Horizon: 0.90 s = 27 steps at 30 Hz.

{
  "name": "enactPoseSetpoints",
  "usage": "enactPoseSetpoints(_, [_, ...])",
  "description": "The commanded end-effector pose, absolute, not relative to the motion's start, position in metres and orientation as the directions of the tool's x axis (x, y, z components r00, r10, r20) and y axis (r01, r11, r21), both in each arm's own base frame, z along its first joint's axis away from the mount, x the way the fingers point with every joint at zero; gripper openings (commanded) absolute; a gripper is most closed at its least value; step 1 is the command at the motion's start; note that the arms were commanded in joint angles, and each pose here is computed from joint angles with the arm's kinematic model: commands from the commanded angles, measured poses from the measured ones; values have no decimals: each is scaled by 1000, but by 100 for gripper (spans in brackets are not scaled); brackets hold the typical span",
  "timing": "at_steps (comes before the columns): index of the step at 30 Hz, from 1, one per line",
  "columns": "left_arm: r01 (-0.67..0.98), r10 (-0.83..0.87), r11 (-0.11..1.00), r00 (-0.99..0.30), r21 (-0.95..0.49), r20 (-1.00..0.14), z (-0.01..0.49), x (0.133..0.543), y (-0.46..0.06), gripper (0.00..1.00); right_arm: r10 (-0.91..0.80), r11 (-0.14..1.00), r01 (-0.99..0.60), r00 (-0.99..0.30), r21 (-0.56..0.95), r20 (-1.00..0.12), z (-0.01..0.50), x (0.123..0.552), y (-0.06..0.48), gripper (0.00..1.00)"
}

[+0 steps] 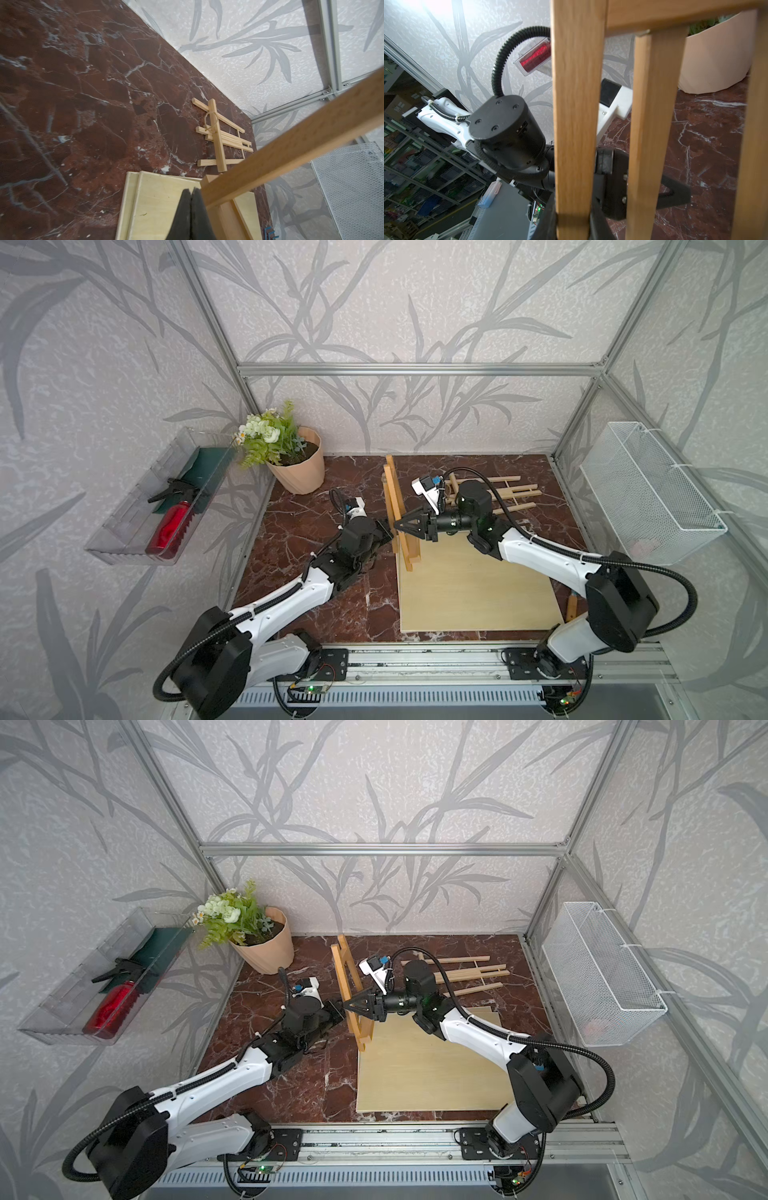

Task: Disassemble the easel
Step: Fold up the easel.

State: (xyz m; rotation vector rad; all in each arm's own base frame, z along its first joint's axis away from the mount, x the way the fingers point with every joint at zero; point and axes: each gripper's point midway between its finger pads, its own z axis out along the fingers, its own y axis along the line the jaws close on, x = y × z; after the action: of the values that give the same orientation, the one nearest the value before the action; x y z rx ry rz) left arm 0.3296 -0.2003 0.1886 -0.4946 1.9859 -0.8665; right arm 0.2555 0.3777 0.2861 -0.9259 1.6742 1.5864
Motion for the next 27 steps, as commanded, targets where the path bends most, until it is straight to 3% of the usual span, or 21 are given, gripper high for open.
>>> enactPoseSetpoints(1, [84, -663, 587, -521, -805, -538, 219, 336, -223, 0, 28, -73, -882, -467, 465, -884, 321, 252, 379, 0])
enactPoseSetpoints(15, [199, -633, 517, -566, -833, -528, 238, 333, -263, 0, 40, -90, -876, -479, 474, -877, 319, 256, 383, 0])
enactPoseSetpoints(22, [124, -628, 636, -491, -762, -604, 241, 323, -224, 0, 25, -32, -880, -476, 475, -879, 312, 260, 381, 0])
enactPoseSetpoints(27, [21, -634, 718, -393, -696, -666, 236, 306, -173, 17, 9, 72, -889, -452, 451, -892, 303, 271, 377, 0])
